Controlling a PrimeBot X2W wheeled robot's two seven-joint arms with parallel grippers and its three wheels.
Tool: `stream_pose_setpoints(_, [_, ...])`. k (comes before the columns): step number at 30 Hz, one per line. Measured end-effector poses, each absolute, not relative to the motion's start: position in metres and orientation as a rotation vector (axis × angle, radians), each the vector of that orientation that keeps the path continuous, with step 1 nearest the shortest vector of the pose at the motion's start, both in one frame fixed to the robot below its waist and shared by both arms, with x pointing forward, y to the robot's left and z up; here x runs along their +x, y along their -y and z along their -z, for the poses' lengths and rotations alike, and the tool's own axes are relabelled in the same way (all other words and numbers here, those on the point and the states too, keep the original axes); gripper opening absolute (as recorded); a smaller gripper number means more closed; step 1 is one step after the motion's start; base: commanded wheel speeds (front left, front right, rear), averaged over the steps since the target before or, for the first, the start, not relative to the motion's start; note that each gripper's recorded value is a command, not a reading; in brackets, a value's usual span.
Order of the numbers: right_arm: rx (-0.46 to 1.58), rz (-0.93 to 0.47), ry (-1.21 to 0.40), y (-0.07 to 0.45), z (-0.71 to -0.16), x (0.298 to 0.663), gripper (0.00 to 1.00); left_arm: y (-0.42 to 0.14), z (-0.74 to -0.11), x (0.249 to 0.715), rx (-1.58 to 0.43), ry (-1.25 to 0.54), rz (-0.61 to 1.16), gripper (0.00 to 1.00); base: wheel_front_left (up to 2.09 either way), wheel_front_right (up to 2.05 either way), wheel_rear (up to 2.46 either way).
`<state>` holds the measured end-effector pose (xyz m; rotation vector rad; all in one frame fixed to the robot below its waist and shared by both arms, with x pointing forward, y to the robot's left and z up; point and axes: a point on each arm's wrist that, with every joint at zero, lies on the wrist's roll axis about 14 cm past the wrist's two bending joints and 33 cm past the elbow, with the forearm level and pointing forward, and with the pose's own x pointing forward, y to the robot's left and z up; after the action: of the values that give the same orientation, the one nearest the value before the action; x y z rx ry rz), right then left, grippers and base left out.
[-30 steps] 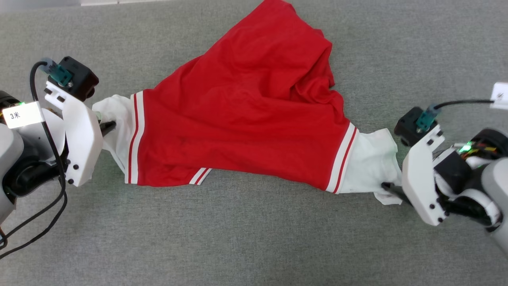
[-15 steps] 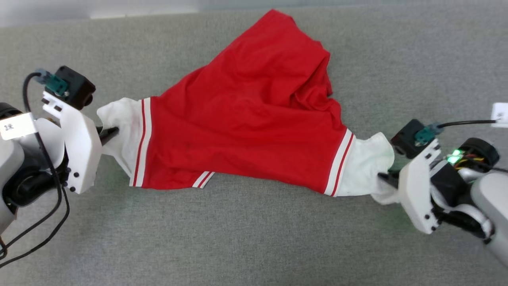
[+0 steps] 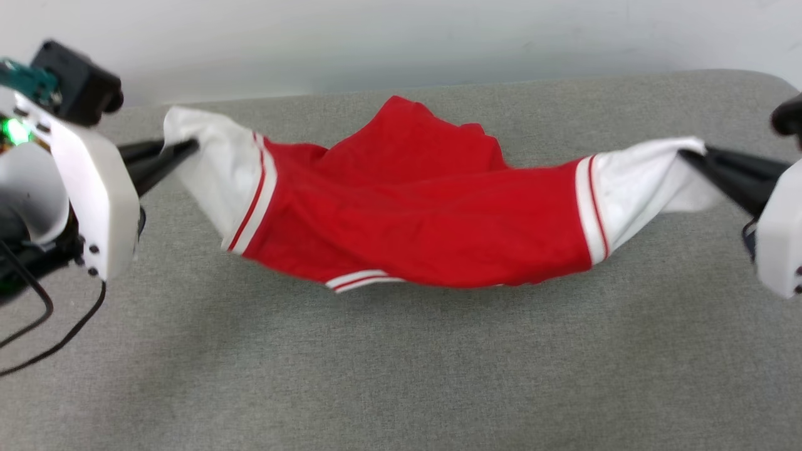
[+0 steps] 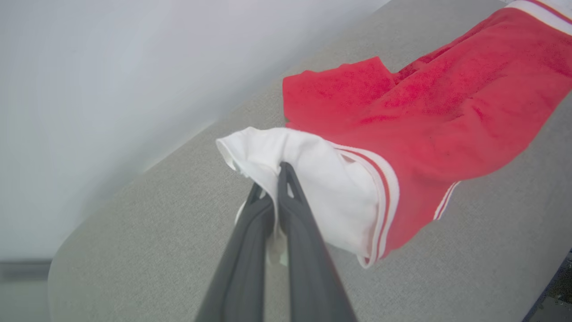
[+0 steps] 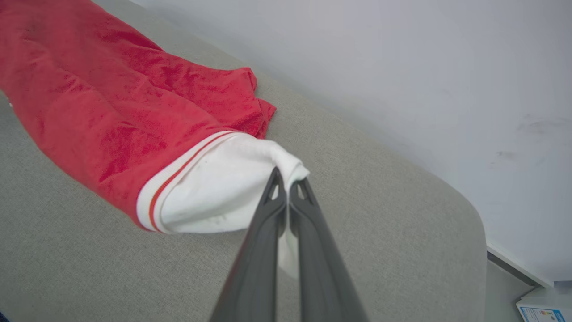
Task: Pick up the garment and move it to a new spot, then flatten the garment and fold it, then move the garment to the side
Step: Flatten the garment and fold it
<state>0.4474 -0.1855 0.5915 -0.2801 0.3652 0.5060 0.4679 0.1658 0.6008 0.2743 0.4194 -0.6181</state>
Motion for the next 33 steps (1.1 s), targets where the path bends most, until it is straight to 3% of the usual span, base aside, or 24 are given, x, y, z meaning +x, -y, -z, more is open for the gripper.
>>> stream_pose_setpoints(7, [-0.314, -0.428, -0.225, 0.197, -0.658, 0.471, 0.00, -0.138, -0.667, 0.488, 0.267, -0.223, 0.659, 0.00, 0.00, 0.00, 0.00])
stream_pose_setpoints(17, [-0.307, -0.302, -0.140, 0.206, -0.713, 0.561, 0.00, -0.121, -0.723, 0.569, 0.271, -0.014, 0.591, 0.00, 0.00, 0.00, 0.00])
stream_pose_setpoints(25, [-0.353, -0.202, -0.048, 0.213, -0.732, 0.633, 0.00, -0.117, -0.733, 0.632, 0.246, 0.096, 0.534, 0.00, 0.00, 0.00, 0.00])
stream_pose_setpoints(33, [-0.374, -0.153, 0.077, 0.213, -0.752, 0.681, 0.00, -0.134, -0.743, 0.677, 0.198, 0.194, 0.458, 0.00, 0.00, 0.00, 0.00])
